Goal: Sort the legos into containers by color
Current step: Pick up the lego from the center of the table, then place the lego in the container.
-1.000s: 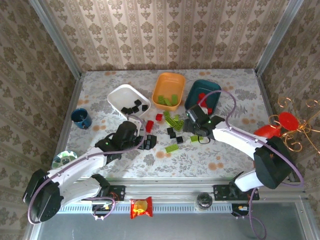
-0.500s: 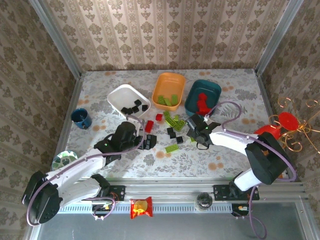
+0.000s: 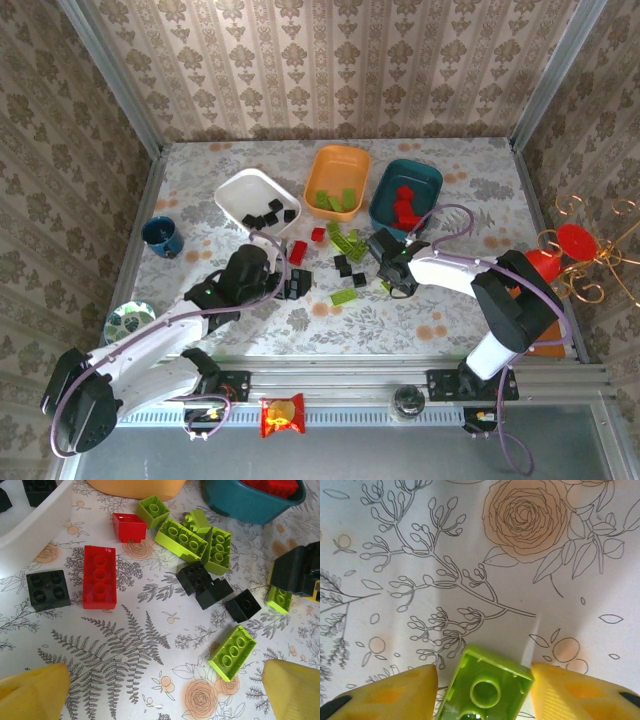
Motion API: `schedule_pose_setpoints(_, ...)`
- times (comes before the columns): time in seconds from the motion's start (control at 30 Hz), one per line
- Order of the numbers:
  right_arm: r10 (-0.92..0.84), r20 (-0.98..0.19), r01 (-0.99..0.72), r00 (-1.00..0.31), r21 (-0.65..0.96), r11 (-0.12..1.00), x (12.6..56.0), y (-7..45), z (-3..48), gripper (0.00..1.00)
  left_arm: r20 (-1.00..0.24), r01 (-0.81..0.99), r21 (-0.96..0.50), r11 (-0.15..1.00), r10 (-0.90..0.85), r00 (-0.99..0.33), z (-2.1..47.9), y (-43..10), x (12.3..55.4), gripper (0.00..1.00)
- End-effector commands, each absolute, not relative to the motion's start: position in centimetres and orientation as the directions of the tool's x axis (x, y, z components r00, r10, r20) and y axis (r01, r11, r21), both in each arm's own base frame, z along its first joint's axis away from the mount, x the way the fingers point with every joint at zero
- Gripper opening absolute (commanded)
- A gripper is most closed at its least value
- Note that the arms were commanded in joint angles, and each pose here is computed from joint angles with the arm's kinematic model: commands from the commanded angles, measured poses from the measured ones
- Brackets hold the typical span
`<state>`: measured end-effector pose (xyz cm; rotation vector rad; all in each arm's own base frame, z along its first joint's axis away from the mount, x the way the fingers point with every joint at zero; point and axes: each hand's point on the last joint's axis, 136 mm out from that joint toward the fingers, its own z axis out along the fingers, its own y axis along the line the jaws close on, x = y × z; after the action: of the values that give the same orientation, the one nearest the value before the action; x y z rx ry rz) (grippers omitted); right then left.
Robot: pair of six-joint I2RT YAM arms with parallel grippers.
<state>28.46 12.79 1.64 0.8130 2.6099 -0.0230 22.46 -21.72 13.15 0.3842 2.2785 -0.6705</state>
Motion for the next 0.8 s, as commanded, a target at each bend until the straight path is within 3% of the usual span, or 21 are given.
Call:
schedule_pose_setpoints(0.0,0.513,-0.331,0.516,-0.792,0.088,0.852,27.6,13.5,0.7,0.43,-0.717,0.466,-0.354,0.811,0.085,-0.692,13.0,-21.6,22.3,1.0)
schedule_pose_setpoints(0.27,0.341,-0.389,0.293,-0.856,0.177,0.939,28.7,15.5,4.4,0.35,-0.714,0.471,-0.351,0.809,0.094,-0.694,12.9,-21.6,22.2,1.0)
schedule_pose_setpoints(0.43,0.245,-0.5,0.102,-0.831,0.295,0.95,30.4,18.0,10.7,0.34,-0.711,0.476,-0.348,0.808,0.104,-0.696,12.9,-21.6,22.1,1.0)
schedule_pose_setpoints(0.57,0.183,-0.618,-0.045,-0.765,0.334,0.941,33.4,20.6,17.1,0.34,-0.707,0.473,-0.349,0.809,0.104,-0.699,12.9,-21.8,22.3,1.0)
schedule_pose_setpoints(0.77,0.178,-0.712,-0.088,-0.679,0.32,0.943,41.0,23.8,20.5,0.34,-0.682,0.464,-0.359,0.81,0.111,-0.723,12.4,-22.0,22.2,1.0)
